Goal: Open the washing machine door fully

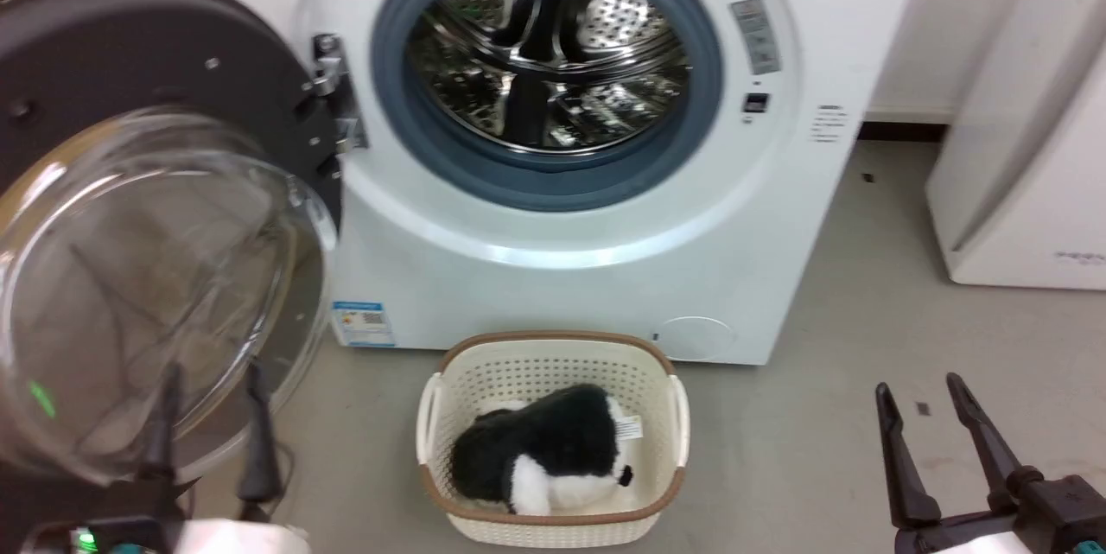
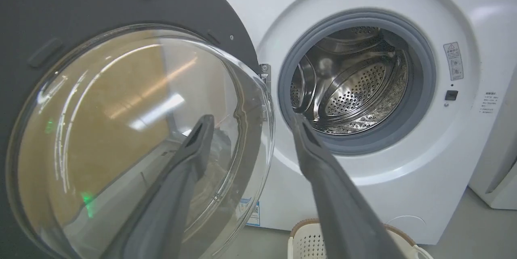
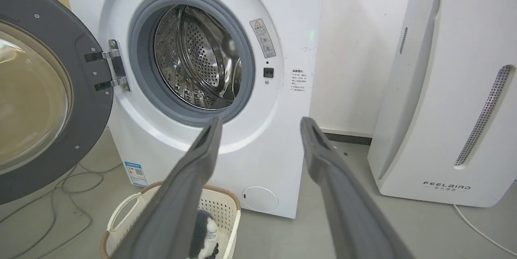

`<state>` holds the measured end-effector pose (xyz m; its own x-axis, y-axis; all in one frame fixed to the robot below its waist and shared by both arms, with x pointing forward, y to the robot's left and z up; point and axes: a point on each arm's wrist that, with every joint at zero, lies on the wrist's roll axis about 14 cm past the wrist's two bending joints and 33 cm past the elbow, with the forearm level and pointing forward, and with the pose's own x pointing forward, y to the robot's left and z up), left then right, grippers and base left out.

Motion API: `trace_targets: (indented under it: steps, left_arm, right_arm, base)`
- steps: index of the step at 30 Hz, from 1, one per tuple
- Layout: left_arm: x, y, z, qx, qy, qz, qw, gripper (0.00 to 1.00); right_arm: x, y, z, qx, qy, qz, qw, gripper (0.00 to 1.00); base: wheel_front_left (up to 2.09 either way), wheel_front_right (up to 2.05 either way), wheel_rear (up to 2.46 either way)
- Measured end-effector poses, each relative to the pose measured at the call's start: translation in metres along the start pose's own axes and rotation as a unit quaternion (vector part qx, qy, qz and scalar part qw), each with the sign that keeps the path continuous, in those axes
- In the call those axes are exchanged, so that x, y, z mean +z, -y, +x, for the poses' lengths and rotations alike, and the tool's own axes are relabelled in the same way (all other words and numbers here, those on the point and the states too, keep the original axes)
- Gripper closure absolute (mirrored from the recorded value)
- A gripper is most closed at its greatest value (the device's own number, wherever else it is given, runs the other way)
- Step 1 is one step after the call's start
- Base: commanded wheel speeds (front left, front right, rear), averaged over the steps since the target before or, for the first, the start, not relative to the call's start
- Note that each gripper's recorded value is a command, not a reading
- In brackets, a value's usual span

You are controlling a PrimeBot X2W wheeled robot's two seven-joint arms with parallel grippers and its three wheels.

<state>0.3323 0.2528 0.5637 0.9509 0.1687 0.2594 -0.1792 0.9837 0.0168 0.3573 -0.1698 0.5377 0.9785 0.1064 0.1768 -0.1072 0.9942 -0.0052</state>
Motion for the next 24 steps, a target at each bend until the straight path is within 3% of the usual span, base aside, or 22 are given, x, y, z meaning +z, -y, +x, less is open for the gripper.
trace_targets:
  steps: [9, 10, 24]
  left_arm:
    - [-0.019, 0.050, 0.004, -0.066, -0.026, 0.000, 0.997, 0.00]
    - [-0.027, 0.059, 0.003, -0.079, -0.039, -0.002, 0.996, 1.00]
    - [-0.030, 0.061, 0.002, -0.082, -0.049, -0.003, 0.995, 1.00]
  right_arm:
    - [0.009, 0.015, -0.015, -0.029, 0.012, 0.012, 0.999, 0.00]
    - [0.009, 0.018, -0.019, -0.035, 0.011, 0.013, 0.999, 1.00]
    - [0.005, 0.017, -0.018, -0.034, 0.000, 0.013, 0.999, 1.00]
  base:
    - [0.00, 0.00, 0.00]
    - [0.00, 0.00, 0.00]
    - [0.00, 0.00, 0.00]
